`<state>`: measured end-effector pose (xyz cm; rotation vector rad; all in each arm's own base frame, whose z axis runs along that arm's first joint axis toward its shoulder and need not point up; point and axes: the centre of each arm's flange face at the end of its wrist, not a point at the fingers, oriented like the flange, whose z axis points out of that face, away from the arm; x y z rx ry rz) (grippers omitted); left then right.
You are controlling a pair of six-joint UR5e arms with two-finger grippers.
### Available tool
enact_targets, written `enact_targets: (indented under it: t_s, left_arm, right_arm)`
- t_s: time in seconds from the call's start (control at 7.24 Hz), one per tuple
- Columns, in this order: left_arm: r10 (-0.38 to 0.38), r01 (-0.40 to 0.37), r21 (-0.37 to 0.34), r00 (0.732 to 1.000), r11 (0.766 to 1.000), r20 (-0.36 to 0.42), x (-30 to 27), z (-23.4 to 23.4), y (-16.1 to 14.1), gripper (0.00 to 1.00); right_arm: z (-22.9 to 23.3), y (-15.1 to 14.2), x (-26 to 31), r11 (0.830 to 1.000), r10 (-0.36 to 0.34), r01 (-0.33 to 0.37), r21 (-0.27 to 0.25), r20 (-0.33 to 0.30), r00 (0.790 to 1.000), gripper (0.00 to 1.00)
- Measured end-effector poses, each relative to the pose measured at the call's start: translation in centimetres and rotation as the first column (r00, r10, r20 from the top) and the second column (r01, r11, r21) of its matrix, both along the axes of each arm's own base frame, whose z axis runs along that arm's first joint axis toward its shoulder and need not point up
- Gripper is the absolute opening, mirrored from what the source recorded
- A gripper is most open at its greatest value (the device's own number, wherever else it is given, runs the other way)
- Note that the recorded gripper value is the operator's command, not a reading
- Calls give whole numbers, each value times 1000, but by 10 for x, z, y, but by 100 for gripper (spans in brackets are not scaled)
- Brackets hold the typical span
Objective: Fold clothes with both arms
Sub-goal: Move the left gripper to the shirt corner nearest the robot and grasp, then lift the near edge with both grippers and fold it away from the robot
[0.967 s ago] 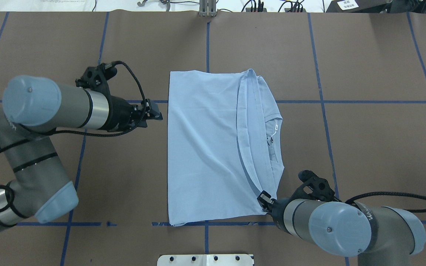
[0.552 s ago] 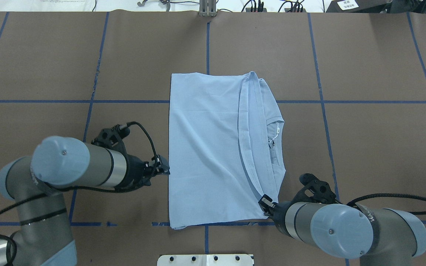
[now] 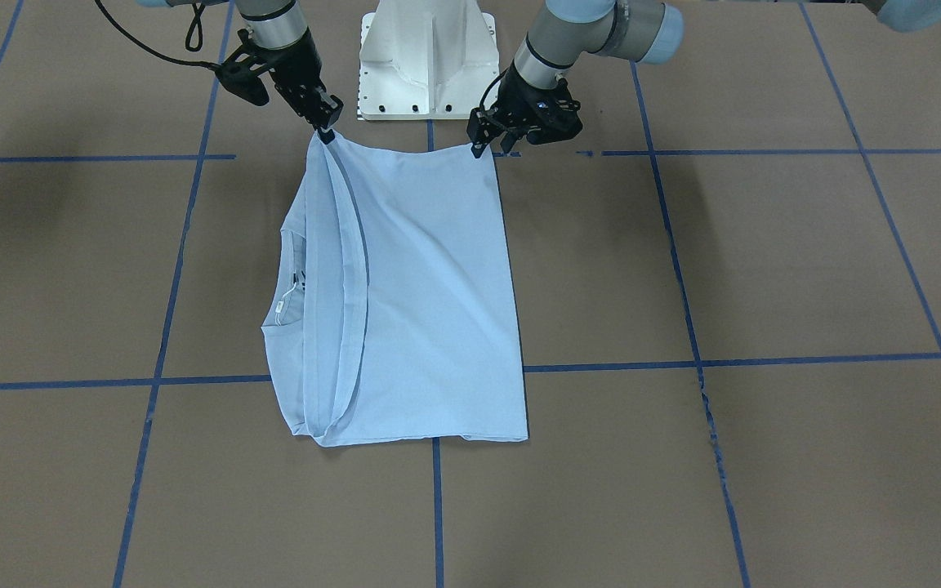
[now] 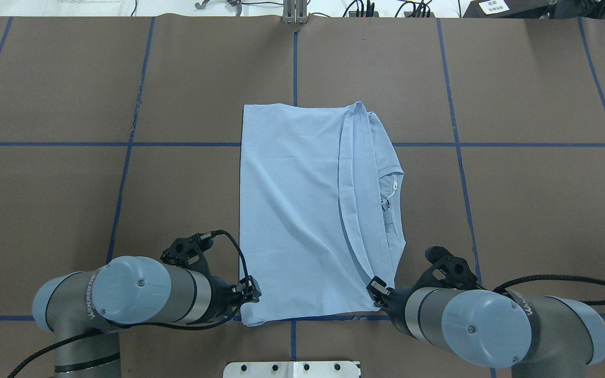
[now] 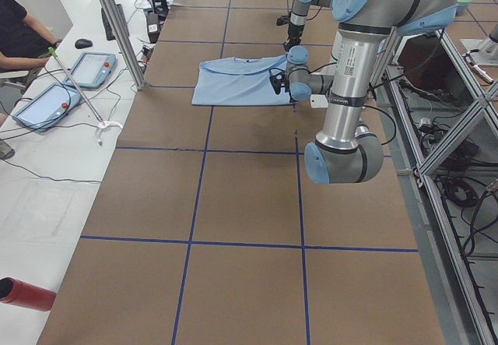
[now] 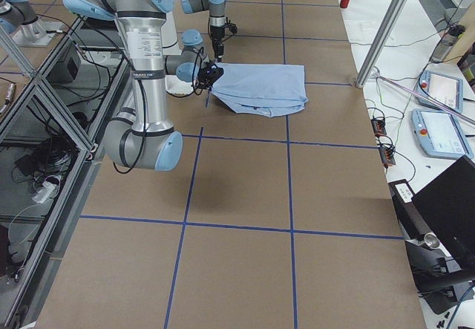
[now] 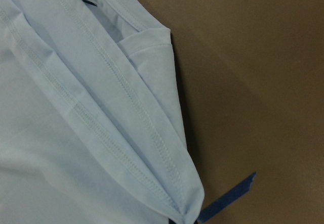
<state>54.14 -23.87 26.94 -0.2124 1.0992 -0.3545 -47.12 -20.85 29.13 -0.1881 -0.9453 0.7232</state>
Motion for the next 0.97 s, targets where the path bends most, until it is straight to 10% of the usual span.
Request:
enact_targets:
  t_s: [0.14, 0.41, 0.97]
  left_arm:
    - [11, -11, -2, 1000, 1000, 5, 5, 2, 6, 54]
    - [25, -25, -5, 1000, 1000, 13, 13, 4, 13, 2]
    - [30, -30, -4, 1000, 1000, 1, 11, -1, 15, 0]
  right_arm:
    - [0, 0, 0, 1000, 0, 0, 1, 1, 1000, 0]
    - [0, 0, 0, 1000, 0, 0, 1, 0, 1000, 0]
    - [0, 0, 1, 1000, 1, -1, 1, 1, 1000, 0]
